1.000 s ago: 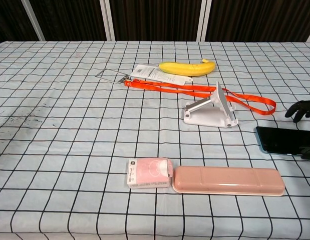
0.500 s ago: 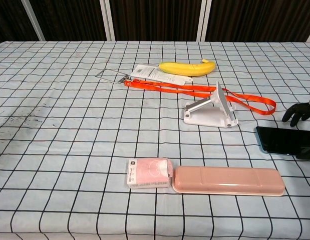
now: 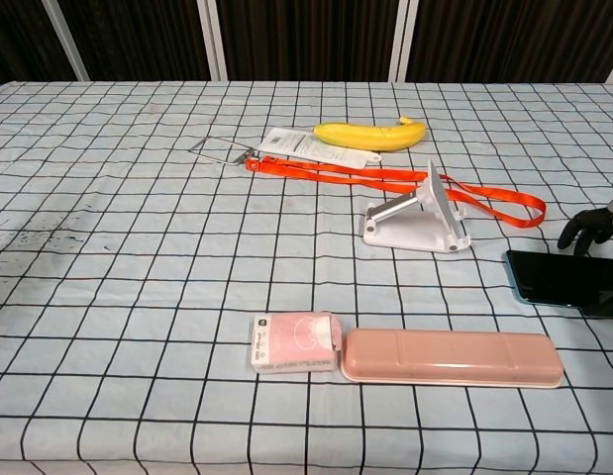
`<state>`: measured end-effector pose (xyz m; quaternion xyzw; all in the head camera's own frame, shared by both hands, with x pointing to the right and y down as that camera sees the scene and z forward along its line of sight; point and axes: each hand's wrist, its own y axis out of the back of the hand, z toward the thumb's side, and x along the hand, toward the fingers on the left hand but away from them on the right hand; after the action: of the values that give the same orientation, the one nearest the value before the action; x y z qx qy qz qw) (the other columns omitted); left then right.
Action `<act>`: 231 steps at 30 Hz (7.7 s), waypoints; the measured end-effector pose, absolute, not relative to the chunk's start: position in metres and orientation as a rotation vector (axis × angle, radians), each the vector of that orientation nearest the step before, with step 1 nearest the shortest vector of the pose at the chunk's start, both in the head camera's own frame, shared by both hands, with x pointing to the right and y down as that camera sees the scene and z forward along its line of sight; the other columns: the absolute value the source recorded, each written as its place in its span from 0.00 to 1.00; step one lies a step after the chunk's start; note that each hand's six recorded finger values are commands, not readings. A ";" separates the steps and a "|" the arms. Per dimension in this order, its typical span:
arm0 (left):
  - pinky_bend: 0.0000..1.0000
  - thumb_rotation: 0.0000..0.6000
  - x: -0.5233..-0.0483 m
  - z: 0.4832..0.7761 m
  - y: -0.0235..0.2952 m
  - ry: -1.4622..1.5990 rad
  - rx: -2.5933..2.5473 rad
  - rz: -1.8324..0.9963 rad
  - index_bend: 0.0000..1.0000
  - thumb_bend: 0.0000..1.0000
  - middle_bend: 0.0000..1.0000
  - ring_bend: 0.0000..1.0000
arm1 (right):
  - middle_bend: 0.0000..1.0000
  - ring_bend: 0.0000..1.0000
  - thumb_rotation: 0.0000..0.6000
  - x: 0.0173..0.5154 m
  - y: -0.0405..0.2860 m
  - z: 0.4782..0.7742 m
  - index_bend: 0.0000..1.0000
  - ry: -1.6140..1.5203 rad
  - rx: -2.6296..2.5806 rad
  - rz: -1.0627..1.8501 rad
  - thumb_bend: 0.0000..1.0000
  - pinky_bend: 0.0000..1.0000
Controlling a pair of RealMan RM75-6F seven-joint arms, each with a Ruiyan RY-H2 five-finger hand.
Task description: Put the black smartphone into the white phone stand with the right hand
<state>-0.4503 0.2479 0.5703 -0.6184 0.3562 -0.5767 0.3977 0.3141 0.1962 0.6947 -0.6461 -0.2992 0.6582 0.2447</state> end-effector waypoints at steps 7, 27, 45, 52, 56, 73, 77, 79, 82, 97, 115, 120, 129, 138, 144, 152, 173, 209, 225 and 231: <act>0.00 1.00 -0.450 0.570 0.248 0.902 -1.566 -1.462 0.00 0.00 0.00 0.00 | 0.34 0.24 1.00 0.316 0.198 0.698 0.33 -0.809 -1.764 1.806 0.21 0.14; 0.00 1.00 -0.451 0.571 0.247 0.907 -1.568 -1.467 0.00 0.00 0.00 0.00 | 0.50 0.37 1.00 0.317 0.197 0.703 0.47 -0.798 -1.757 1.818 0.24 0.14; 0.00 1.00 -0.451 0.570 0.247 0.914 -1.571 -1.467 0.00 0.00 0.00 0.00 | 0.59 0.48 1.00 0.316 0.196 0.697 0.56 -0.832 -1.782 1.767 0.30 0.33; 0.00 1.00 -0.451 0.570 0.247 0.914 -1.571 -1.466 0.00 0.00 0.00 0.00 | 0.59 0.48 1.00 0.310 0.189 0.685 0.56 -0.930 -1.844 1.695 0.30 0.33; 0.00 1.00 -0.451 0.570 0.247 0.917 -1.570 -1.467 0.00 0.00 0.00 0.00 | 0.59 0.47 1.00 0.305 0.182 0.675 0.56 -1.022 -1.890 1.633 0.30 0.33; 0.00 1.00 -0.452 0.570 0.247 0.917 -1.568 -1.468 0.00 0.00 0.00 0.00 | 0.57 0.41 1.00 0.276 0.145 0.646 0.56 -1.721 -2.312 1.189 0.30 0.32; 0.00 1.00 -0.452 0.571 0.247 0.920 -1.567 -1.471 0.00 0.00 0.00 0.00 | 0.56 0.41 1.00 0.268 0.139 0.647 0.56 -1.782 -2.407 1.073 0.30 0.32; 0.00 1.00 -0.452 0.571 0.247 0.923 -1.566 -1.470 0.00 0.00 0.00 0.00 | 0.56 0.41 1.00 0.264 0.136 0.650 0.56 -1.797 -2.444 1.026 0.30 0.32; 0.00 1.00 -0.452 0.571 0.247 0.926 -1.565 -1.470 0.00 0.00 0.00 0.00 | 0.54 0.39 1.00 0.261 0.132 0.654 0.56 -1.811 -2.475 0.974 0.30 0.32; 0.00 1.00 -0.453 0.573 0.246 0.929 -1.548 -1.485 0.00 0.00 0.00 0.00 | 0.47 0.32 1.00 0.242 0.120 0.674 0.48 -1.875 -2.533 0.809 0.30 0.32; 0.00 1.00 -0.454 0.576 0.244 0.928 -1.549 -1.498 0.00 0.00 0.00 0.00 | 0.46 0.32 1.00 0.232 0.123 0.698 0.47 -1.881 -2.559 0.791 0.32 0.33; 0.00 1.00 -0.454 0.576 0.244 0.925 -1.549 -1.495 0.00 0.00 0.00 0.00 | 0.46 0.32 1.00 0.231 0.128 0.704 0.47 -1.885 -2.568 0.810 0.32 0.33; 0.00 1.00 -0.454 0.575 0.244 0.929 -1.551 -1.493 0.00 0.00 0.00 0.00 | 0.46 0.32 1.00 0.228 0.130 0.710 0.47 -1.882 -2.571 0.821 0.32 0.33; 0.00 1.00 -0.454 0.576 0.244 0.927 -1.556 -1.491 0.00 0.00 0.00 0.00 | 0.46 0.32 1.00 0.233 0.133 0.717 0.47 -1.897 -2.549 0.848 0.33 0.33; 0.00 1.00 -0.454 0.575 0.244 0.927 -1.556 -1.489 0.00 0.00 0.00 0.00 | 0.46 0.32 1.00 0.233 0.136 0.721 0.47 -1.902 -2.547 0.856 0.33 0.33; 0.00 1.00 -0.454 0.575 0.243 0.930 -1.558 -1.490 0.00 0.00 0.00 0.00 | 0.46 0.32 1.00 0.234 0.137 0.723 0.46 -1.908 -2.535 0.857 0.33 0.33; 0.00 1.00 -0.455 0.575 0.243 0.938 -1.560 -1.492 0.00 0.00 0.00 0.00 | 0.42 0.27 1.00 0.232 0.142 0.725 0.41 -1.882 -2.523 0.875 0.29 0.28; 0.00 1.00 -0.454 0.571 0.243 0.950 -1.563 -1.476 0.00 0.00 0.00 0.00 | 0.04 0.03 1.00 0.242 0.154 0.711 0.01 -1.785 -2.439 0.937 0.05 0.15; 0.00 1.00 -0.456 0.568 0.244 0.947 -1.560 -1.467 0.00 0.00 0.00 0.00 | 0.00 0.00 1.00 0.313 0.145 0.646 0.00 -1.462 -2.143 1.100 0.07 0.14; 0.00 1.00 -0.457 0.568 0.245 0.921 -1.544 -1.483 0.00 0.00 0.00 0.00 | 0.00 0.00 1.00 0.354 0.155 0.622 0.00 -1.216 -1.894 1.283 0.06 0.14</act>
<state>-0.4565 0.2455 0.5679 -0.6087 0.3631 -0.5847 0.3946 0.3536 0.1551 0.6218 -0.7035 -0.4516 0.4765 0.2723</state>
